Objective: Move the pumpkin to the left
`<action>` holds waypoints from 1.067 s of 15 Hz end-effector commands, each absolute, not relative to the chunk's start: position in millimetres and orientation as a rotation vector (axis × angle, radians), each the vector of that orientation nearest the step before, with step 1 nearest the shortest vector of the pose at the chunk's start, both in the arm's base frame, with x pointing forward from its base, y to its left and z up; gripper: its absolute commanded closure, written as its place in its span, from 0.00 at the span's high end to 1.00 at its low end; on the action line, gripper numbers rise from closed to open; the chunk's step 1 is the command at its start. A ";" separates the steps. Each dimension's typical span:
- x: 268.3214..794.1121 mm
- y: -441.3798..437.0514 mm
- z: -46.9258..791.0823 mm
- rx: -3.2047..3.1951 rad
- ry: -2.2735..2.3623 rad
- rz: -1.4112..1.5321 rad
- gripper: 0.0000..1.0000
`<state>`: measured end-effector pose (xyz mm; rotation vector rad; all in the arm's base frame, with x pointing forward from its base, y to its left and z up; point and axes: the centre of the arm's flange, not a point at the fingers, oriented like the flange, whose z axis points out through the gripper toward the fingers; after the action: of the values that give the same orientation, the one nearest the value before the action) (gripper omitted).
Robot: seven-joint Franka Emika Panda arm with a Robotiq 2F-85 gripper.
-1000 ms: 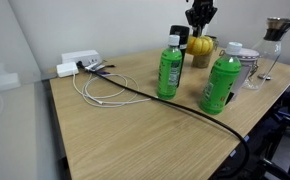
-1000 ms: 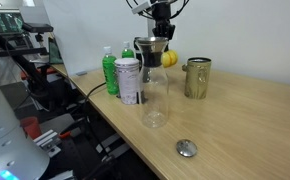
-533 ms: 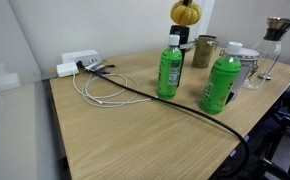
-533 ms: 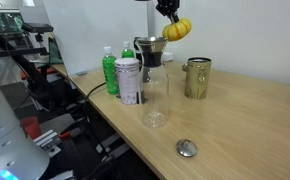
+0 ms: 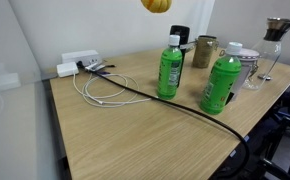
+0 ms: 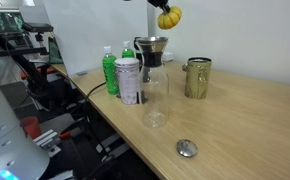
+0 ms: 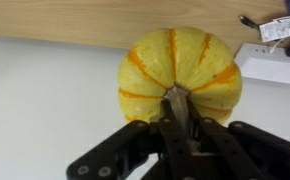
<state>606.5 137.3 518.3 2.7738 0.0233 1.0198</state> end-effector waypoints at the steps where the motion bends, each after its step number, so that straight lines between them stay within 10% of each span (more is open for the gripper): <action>1: 609.8 167.7 521.4 2.860 0.106 1.106 0.04; 16: 596.8 203.4 456.4 3.042 0.269 0.850 0.17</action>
<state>596.8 203.5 456.4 3.0421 0.2688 0.8498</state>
